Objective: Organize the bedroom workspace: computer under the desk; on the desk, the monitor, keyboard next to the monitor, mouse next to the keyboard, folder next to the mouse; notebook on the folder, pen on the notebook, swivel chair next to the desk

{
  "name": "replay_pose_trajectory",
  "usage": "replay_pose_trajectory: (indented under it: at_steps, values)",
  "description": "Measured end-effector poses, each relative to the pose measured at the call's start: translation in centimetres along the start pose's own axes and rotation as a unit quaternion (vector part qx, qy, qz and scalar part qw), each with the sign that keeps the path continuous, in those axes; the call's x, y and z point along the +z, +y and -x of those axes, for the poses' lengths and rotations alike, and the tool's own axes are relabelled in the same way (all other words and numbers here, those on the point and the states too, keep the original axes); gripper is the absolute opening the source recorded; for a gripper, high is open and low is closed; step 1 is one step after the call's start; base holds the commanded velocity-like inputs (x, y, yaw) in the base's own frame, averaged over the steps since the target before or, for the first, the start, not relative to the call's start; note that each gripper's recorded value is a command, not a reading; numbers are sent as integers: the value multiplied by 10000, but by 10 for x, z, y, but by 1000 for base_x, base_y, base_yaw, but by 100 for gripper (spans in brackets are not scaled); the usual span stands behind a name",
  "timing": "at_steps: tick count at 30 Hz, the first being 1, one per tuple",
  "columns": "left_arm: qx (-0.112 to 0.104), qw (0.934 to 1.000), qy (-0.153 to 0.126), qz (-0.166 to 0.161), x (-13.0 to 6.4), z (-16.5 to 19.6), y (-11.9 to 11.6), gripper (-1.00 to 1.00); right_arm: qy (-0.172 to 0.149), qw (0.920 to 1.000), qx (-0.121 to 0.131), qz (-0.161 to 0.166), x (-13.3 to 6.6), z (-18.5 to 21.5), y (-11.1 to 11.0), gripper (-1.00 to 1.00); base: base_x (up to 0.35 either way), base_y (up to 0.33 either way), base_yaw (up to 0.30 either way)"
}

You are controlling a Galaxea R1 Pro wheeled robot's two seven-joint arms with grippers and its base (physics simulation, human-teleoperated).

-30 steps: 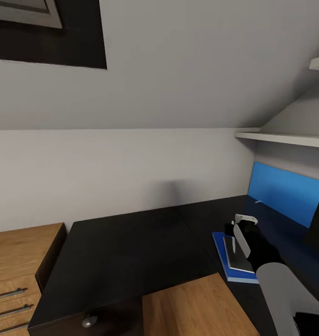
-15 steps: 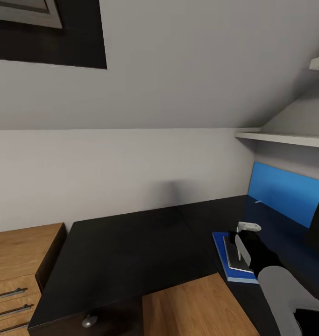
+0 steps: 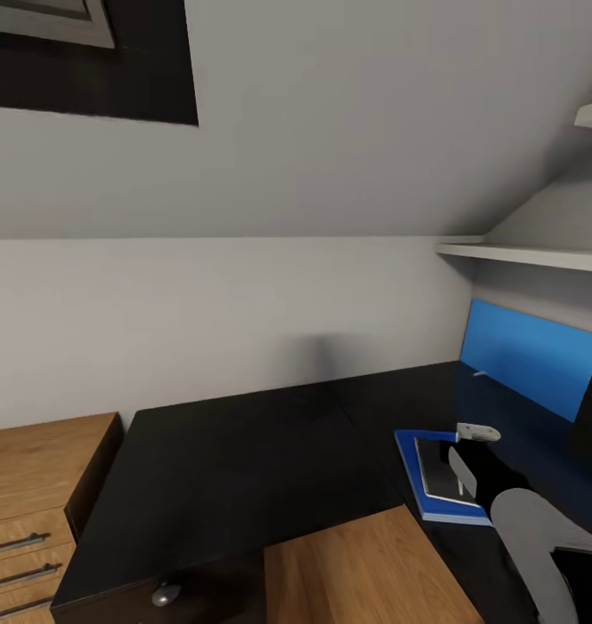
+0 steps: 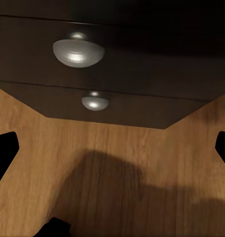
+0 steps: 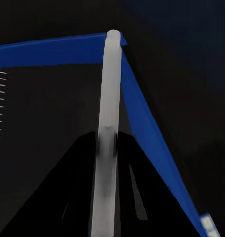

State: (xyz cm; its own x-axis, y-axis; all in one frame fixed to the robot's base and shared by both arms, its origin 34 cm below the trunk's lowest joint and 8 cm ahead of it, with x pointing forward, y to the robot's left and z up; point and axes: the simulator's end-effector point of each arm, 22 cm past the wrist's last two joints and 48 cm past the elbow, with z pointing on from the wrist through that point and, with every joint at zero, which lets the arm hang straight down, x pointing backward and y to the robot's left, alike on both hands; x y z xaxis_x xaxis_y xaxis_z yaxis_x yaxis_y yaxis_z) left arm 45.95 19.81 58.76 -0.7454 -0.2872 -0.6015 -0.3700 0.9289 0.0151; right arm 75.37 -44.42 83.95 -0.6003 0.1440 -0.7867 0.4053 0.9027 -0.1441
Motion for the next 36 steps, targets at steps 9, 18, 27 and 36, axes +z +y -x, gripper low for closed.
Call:
replay_pose_trajectory:
  at_steps: [9, 18, 27, 36]
  values:
    - [-2, 10000, 10, -8, 11, -10, -1, 100, -366, 9993, 108, -8, 8, 4, 1, -100, 0, 0, 0]
    - [3, 10000, 10, 6, 20, -17, 0, 100, -379, 9992, 105, 0, 14, -4, 3, -100, 0, 0, 0]
    - [0, 10000, 13, 3, 26, -23, 0, 100, -425, 9990, 97, 24, 17, -7, 7, -100, 0, 0, 0]
    - [5, 10000, 20, 1, 26, -23, -1, 100, -444, 9990, 90, 35, 16, -5, 9, 100, 0, 0, 0]
